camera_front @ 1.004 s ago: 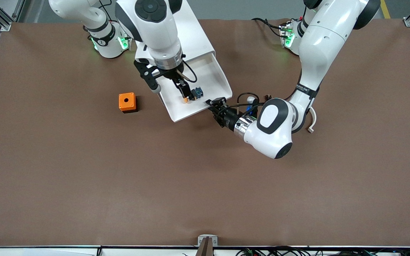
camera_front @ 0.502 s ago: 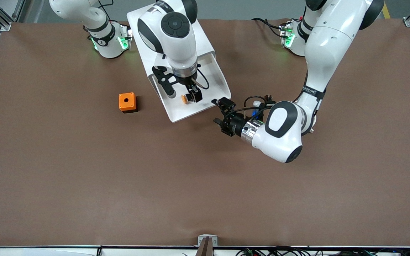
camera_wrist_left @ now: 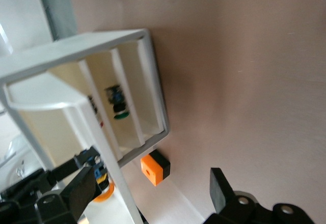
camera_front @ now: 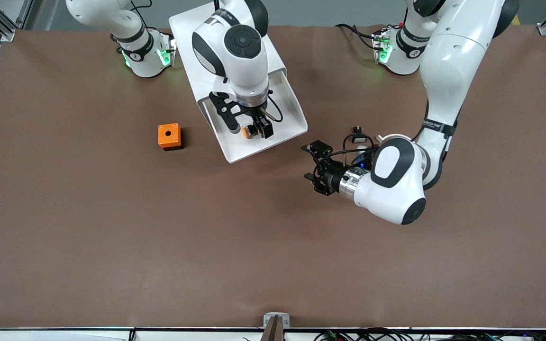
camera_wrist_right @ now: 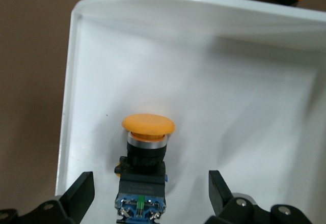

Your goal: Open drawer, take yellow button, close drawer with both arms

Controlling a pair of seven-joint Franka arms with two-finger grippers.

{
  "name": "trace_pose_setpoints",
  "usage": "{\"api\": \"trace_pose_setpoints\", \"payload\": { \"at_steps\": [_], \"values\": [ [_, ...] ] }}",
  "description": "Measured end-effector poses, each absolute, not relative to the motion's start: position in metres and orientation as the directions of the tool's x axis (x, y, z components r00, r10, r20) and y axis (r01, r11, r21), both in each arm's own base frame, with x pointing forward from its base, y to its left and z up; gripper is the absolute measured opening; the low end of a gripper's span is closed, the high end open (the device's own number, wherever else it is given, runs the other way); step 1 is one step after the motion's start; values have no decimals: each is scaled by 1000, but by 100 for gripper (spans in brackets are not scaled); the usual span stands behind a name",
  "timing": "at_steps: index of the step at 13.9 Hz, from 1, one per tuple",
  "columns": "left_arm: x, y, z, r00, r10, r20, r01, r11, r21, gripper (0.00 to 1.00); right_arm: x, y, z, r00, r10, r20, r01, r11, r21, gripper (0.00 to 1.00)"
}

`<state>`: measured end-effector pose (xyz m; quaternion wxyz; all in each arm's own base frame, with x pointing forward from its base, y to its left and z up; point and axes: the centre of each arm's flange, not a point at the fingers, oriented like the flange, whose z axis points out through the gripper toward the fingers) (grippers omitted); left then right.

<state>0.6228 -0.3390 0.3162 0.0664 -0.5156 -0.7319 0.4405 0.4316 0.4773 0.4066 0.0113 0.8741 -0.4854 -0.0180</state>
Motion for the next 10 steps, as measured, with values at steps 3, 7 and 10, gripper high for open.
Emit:
{"api": "trace_pose_setpoints", "payload": {
  "at_steps": [3,7,10],
  "values": [
    [637,-307,323,-414,827,-381,749,72,-658,100,426,484,396,540,-842,-16,-840,-540,50,73],
    [654,-257,318,-343,876,-339,805,88,-587,100,428,487,400,542,-840,-21,-840,-542,29,42],
    [661,-237,319,-270,908,-321,846,65,-529,100,435,484,410,590,-807,-21,-807,-590,30,41]
  ]
}}
